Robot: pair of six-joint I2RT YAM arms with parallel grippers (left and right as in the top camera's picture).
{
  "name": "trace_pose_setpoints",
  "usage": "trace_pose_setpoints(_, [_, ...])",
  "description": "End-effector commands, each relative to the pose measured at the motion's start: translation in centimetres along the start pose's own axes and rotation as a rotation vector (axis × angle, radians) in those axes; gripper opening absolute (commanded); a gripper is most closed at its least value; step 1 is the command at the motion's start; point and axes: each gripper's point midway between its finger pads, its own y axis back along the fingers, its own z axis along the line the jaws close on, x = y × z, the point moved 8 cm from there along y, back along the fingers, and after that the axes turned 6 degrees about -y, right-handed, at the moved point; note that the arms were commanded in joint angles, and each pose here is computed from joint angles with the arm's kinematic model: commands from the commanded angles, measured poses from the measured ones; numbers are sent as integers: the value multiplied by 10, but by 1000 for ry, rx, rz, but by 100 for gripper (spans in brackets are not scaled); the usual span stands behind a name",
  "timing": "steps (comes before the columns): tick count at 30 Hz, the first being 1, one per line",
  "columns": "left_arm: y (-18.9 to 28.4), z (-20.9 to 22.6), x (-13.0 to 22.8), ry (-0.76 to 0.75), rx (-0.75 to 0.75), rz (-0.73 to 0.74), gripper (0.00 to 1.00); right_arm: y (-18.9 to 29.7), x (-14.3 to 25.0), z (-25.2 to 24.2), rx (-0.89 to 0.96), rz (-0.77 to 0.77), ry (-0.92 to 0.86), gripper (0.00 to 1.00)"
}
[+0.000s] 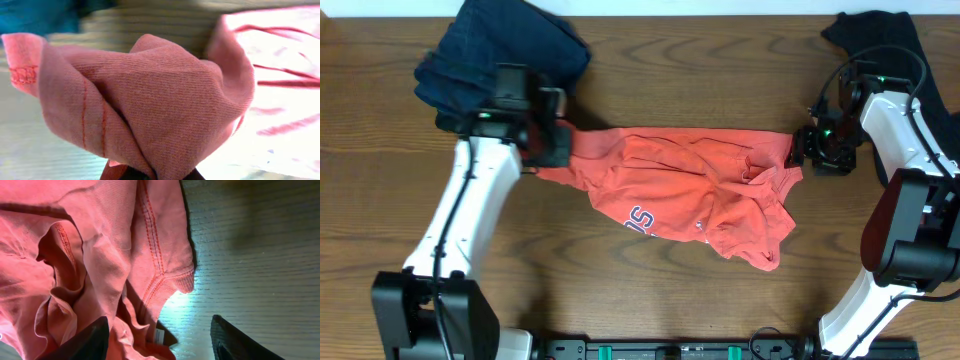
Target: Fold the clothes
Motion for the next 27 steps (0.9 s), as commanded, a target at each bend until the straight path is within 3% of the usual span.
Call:
trace_pose_setpoints(1, [-1, -31, -3, -51, 31, -13, 6, 6, 3, 7, -10, -15, 31, 63])
trace_pose_setpoints(13, [-59, -120, -1, -203, 134, 41, 6, 5, 3, 9, -9, -16, 37, 64])
trace_pose_setpoints(21, [-79, -164, -5, -255, 200, -21, 7, 5, 1, 10, -12, -30, 40, 65])
trace_pose_setpoints(22, [-79, -167, -5, -256, 204, -25, 10, 5, 1, 9, -12, -30, 40, 65])
trace_pose_setpoints(23, [-79, -170, -4, -263, 208, -30, 24, 5, 1, 9, -12, -30, 40, 65])
trace_pose_setpoints(25, [-78, -174, -4, -271, 213, -36, 77, 5, 1, 10, -12, -31, 40, 65])
trace_pose_setpoints(26, [-78, -174, -4, -273, 214, -37, 98, 5, 1, 10, -12, -32, 40, 65])
trace_pose_setpoints(27, [-77, -174, -5, -273, 215, -39, 98, 5, 0, 10, -12, -32, 41, 65])
